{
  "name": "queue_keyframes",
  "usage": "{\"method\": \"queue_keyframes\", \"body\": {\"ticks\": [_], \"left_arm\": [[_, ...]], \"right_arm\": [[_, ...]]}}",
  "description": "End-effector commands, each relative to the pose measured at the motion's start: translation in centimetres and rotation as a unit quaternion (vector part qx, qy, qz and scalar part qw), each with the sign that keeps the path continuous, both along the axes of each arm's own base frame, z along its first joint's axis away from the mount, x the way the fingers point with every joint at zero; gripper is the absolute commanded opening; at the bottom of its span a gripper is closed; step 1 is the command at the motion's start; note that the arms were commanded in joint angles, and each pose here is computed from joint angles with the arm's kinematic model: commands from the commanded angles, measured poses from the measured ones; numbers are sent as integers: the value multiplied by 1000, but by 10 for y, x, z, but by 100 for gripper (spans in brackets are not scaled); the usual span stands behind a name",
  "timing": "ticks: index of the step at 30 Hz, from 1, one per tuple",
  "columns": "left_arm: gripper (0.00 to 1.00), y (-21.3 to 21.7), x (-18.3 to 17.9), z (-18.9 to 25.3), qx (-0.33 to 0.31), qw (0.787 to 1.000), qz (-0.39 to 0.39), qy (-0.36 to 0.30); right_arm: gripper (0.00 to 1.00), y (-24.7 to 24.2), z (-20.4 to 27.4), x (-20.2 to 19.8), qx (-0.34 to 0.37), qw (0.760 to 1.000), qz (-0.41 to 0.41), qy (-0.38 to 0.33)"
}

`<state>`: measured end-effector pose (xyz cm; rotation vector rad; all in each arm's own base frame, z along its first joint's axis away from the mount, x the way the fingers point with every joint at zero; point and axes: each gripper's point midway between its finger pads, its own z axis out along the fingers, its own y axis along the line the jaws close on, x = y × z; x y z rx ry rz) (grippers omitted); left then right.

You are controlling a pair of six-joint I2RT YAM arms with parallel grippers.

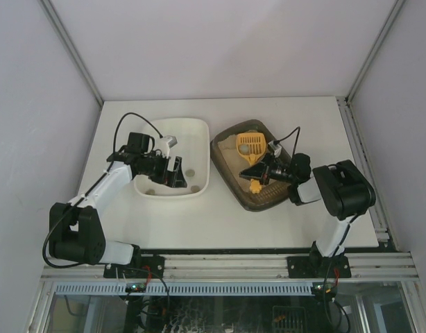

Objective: Clean the litter box

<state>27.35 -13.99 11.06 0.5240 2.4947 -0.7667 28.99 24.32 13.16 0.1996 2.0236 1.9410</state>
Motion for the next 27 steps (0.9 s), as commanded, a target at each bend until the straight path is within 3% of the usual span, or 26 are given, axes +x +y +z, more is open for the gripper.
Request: {"method": "queue_keyframes", "body": {"ticks": [1,4,8,12,18,22,27], "left_arm": [[100,-5,7,17,-20,1000,-5,-12],[100,-3,8,18,-15,1000,-4,-13],[100,1,14,19,-8,1000,10,-17],[100,1,12,14,-10,1000,11,-16],[100,0,13,16,-10,1000,0,-21],[100,13,17,38,21,999,-26,-29],[100,50,41,82,3,996,37,-85]], "right_arm": [[0,16,28,-16,-11,996,43,-77],[0,-3,38,-2,11,997,3,-79],[0,8,44,-7,5,996,28,-81],[0,-12,55,4,23,996,-11,-83],[0,4,39,-12,-88,991,16,-96],[0,18,31,-29,-213,967,47,-132],[0,31,52,-39,-188,969,87,-136]]}}
